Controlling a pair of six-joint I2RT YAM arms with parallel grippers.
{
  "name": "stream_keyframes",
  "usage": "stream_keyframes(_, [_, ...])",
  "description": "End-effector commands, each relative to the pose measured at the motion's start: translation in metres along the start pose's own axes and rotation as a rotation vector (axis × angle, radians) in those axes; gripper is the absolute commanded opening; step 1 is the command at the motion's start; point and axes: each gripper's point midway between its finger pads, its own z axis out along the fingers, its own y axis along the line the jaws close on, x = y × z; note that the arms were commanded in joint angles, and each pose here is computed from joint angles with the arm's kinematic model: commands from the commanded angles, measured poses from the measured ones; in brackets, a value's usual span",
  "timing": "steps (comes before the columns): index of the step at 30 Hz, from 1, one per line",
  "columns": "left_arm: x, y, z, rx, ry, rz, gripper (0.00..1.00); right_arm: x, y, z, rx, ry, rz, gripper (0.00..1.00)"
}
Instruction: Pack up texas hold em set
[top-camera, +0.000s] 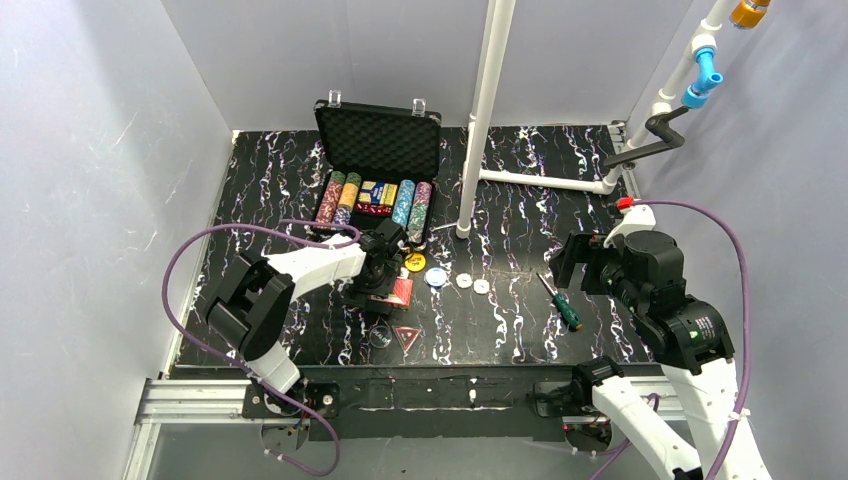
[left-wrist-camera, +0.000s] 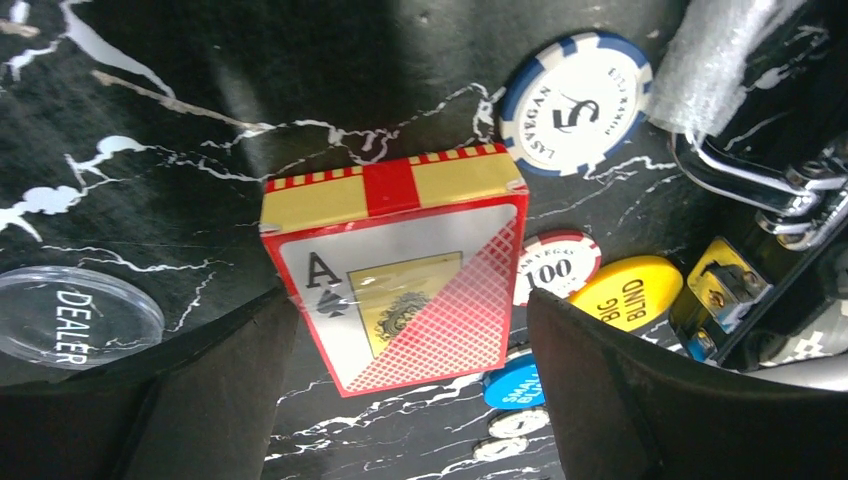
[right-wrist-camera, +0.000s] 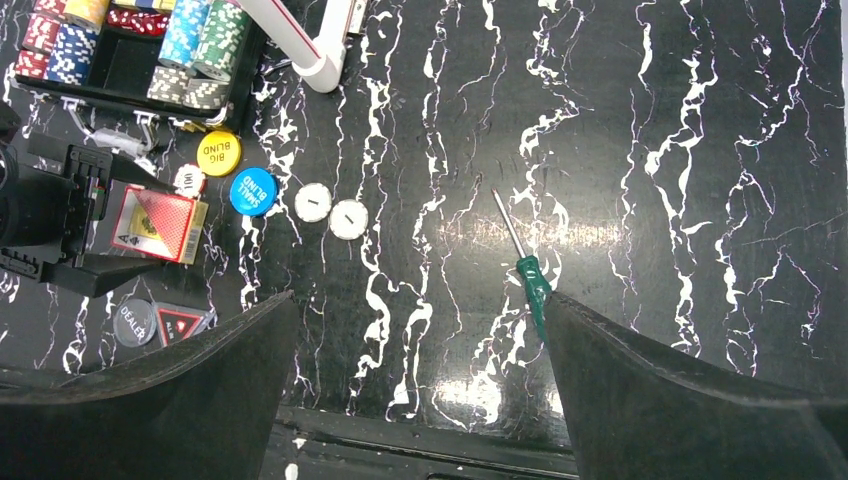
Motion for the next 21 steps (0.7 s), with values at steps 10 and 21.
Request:
stream_keyframes(10, [-0.016, 0.023, 0.008, -0.115, -0.082, -0.008, 0.68, -0.010, 0.006, -0.009, -0.039, -0.043, -0.014, 1.00])
stream_keyframes(21, [-0.047, -0.008, -0.063, 0.052, -0.192, 0.109, 0.45, -0.012, 0.006, -0.010, -0.034, -0.052, -0.018, 1.00])
